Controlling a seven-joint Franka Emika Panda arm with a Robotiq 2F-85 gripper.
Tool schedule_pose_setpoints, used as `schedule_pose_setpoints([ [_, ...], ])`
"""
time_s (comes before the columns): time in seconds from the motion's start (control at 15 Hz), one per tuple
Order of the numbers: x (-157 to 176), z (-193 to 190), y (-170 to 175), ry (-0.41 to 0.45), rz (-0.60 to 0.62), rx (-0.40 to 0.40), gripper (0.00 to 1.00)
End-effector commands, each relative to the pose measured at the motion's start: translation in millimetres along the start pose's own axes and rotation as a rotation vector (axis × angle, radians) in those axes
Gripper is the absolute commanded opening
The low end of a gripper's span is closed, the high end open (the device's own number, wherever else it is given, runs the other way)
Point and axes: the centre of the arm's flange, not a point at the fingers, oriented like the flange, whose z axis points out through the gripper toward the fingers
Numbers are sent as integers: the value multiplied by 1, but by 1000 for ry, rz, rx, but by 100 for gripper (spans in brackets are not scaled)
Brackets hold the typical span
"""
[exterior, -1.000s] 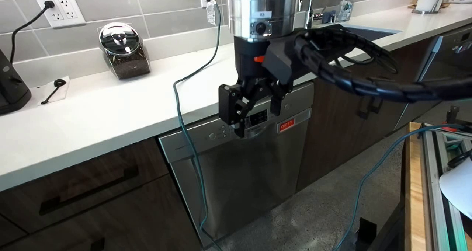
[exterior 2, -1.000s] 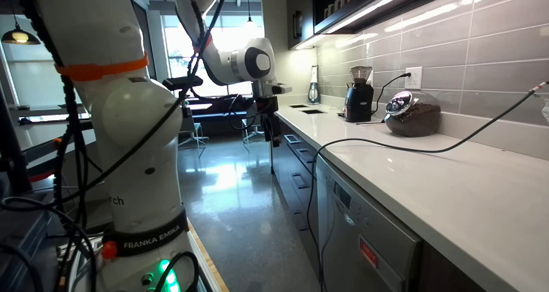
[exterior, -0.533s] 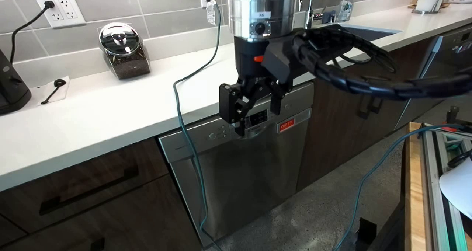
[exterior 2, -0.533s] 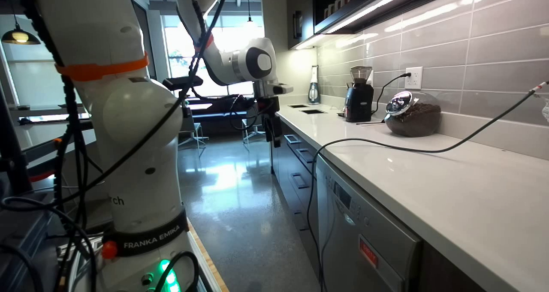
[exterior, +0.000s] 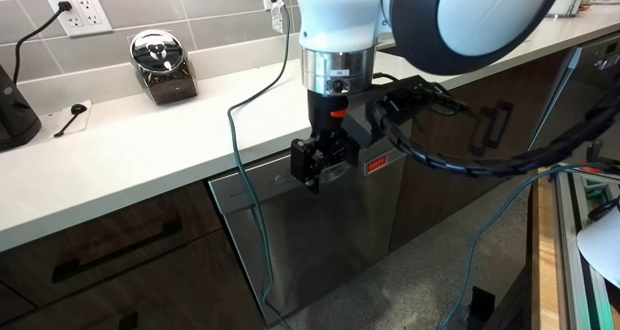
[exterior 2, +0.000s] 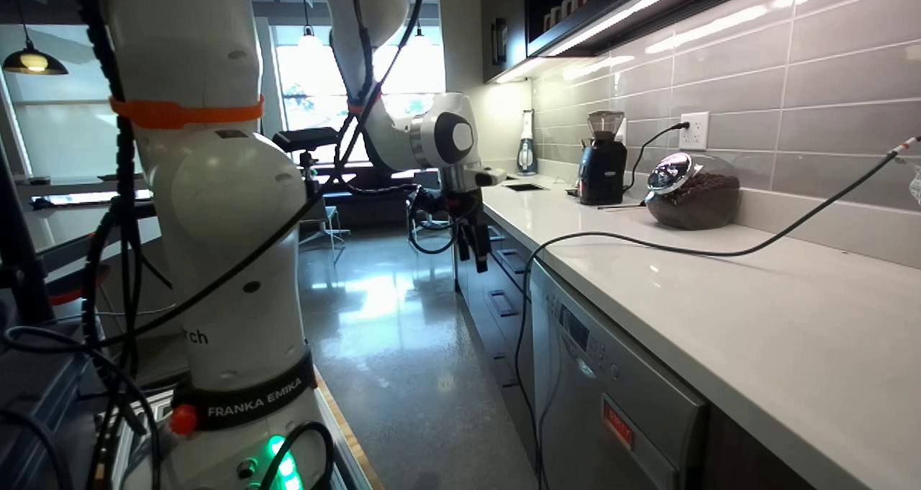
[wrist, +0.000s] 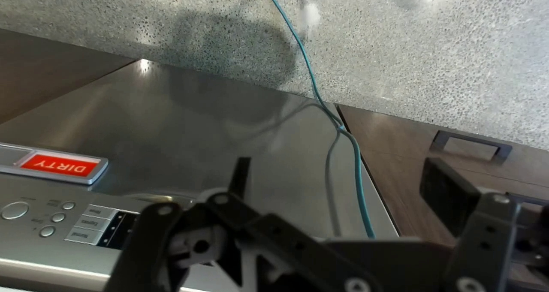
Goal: Press a button on the dishwasher.
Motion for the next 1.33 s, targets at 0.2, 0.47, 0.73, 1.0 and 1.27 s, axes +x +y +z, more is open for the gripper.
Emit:
schedule_pose_setpoints([
  [0.2, 23, 56, 12, 28, 1, 37, 100],
  [0.47, 40, 77, 14, 53, 25, 61, 100],
  [0.73, 57, 88, 17, 118, 28, 30, 100],
  [1.0, 63, 74, 30, 123, 27, 16, 100],
  [1.27, 62, 81, 29, 123, 32, 7, 100],
])
